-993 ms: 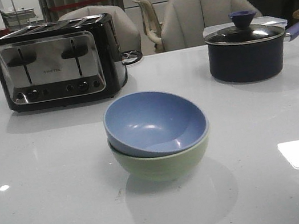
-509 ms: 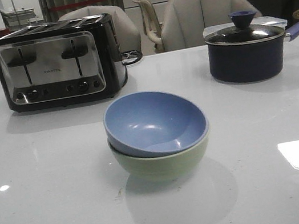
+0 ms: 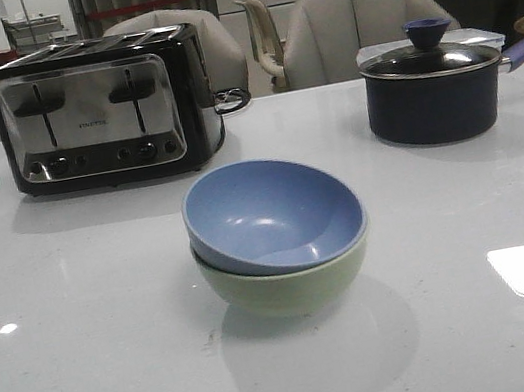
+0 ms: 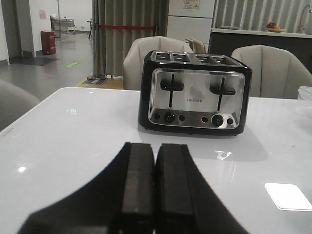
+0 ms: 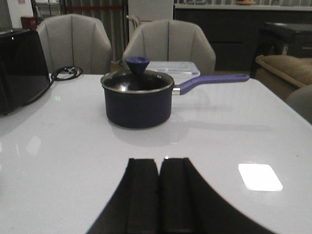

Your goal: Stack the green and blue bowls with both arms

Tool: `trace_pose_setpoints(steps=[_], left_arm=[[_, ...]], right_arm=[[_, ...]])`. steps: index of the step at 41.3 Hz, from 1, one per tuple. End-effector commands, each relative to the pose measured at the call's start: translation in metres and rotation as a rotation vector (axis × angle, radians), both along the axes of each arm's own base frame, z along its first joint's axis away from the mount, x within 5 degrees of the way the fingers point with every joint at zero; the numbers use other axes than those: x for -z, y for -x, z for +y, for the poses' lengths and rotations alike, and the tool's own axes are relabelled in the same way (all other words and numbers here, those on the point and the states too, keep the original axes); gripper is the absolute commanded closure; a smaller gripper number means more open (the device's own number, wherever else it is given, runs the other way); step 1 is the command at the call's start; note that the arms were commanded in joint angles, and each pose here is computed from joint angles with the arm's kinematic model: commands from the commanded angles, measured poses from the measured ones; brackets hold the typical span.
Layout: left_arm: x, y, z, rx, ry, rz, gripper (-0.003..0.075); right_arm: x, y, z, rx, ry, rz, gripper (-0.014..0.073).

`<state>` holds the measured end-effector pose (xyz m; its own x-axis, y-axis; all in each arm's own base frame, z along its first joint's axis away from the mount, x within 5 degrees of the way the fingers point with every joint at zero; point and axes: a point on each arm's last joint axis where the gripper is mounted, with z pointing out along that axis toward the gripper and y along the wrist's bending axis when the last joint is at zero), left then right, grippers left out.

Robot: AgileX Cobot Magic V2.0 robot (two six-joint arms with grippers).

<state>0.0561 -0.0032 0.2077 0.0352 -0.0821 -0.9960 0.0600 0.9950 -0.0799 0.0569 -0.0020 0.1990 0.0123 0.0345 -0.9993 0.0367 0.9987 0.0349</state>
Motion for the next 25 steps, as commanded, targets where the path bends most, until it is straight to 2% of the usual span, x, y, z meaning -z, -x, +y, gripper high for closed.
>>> trace_pose_setpoints(steps=[1,25], left_arm=[[-0.0024,0.0015,0.0002,-0.001,0.009,-0.091,0.0619],[-0.0024,0.0015,0.0002,-0.001,0.009,-0.091,0.0619]], right_arm=[[-0.0134,0.0029,-0.0004,0.004,0.017,-0.151,0.0559],[-0.0131,0.0028,0.0030,-0.058,0.012,-0.149,0.0559]])
